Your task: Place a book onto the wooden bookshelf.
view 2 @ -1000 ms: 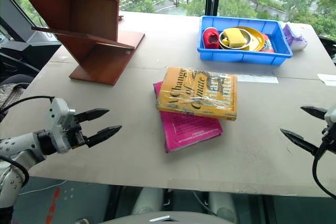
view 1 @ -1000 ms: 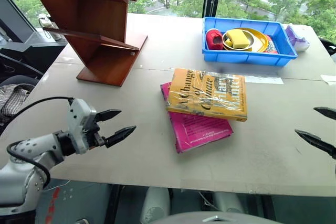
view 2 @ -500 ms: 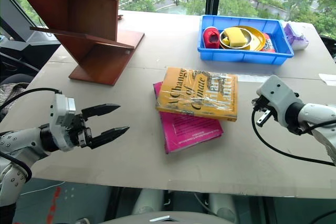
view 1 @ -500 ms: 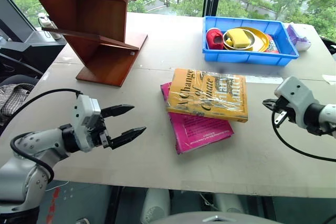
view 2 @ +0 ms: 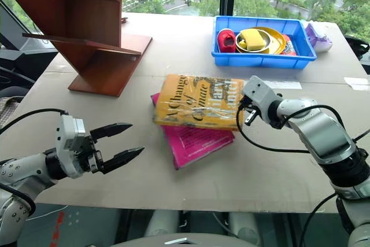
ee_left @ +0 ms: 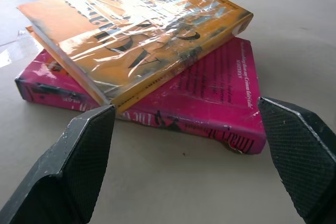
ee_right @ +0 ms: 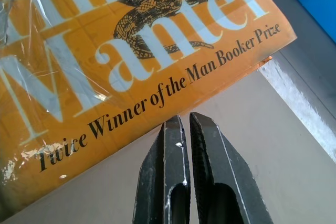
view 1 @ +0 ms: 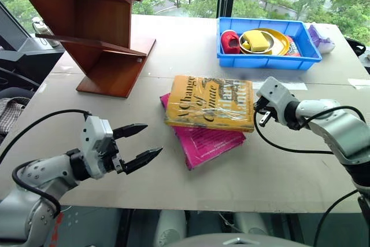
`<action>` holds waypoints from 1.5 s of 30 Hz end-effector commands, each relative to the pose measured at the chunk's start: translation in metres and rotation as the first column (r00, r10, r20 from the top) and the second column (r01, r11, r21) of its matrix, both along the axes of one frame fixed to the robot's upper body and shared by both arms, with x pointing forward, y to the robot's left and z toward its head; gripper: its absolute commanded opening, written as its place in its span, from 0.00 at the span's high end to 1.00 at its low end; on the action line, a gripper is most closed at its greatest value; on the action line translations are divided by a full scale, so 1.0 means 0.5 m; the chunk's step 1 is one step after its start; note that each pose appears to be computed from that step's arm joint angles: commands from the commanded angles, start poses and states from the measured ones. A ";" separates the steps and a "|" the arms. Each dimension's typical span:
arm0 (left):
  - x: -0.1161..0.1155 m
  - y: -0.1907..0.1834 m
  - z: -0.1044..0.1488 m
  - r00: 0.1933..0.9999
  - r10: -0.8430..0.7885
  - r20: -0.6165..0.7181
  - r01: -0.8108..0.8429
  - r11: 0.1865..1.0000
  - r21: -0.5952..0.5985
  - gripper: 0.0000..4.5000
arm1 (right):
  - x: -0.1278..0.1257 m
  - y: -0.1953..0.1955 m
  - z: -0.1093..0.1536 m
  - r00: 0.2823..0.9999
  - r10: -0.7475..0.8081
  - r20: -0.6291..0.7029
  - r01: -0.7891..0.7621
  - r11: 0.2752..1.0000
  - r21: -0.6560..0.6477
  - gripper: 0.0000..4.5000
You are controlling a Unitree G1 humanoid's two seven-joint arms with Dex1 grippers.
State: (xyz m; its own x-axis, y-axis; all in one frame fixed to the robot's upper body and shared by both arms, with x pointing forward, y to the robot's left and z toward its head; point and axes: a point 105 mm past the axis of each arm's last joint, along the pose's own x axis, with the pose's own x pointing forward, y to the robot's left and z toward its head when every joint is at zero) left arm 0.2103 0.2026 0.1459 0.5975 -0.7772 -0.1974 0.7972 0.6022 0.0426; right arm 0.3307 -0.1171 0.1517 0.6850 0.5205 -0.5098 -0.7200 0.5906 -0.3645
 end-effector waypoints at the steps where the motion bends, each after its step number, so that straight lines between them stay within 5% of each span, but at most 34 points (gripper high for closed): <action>1: -0.016 0.007 0.013 0.999 0.021 0.047 -0.022 1.000 0.018 0.01 | -0.007 0.052 0.016 0.997 0.066 0.040 -0.066 0.998 0.010 0.99; 27: -0.066 0.033 -0.041 0.994 0.113 -0.015 -0.112 0.993 0.023 0.01 | -0.022 0.172 0.044 0.964 0.244 0.103 -0.250 0.967 0.053 0.99; 45: -0.086 0.022 -0.054 0.987 0.156 -0.047 -0.157 0.987 -0.024 0.01 | -0.036 0.142 0.016 0.970 0.239 0.042 -0.240 0.970 0.025 0.99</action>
State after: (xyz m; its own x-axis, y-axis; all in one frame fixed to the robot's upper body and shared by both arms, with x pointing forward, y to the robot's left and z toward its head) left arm 0.1697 0.2224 0.1126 0.7152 -0.6620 -0.2244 0.6747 0.7376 -0.0257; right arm 0.3169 -0.0481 0.1502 0.5586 0.6672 -0.4928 -0.8290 0.4300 -0.3574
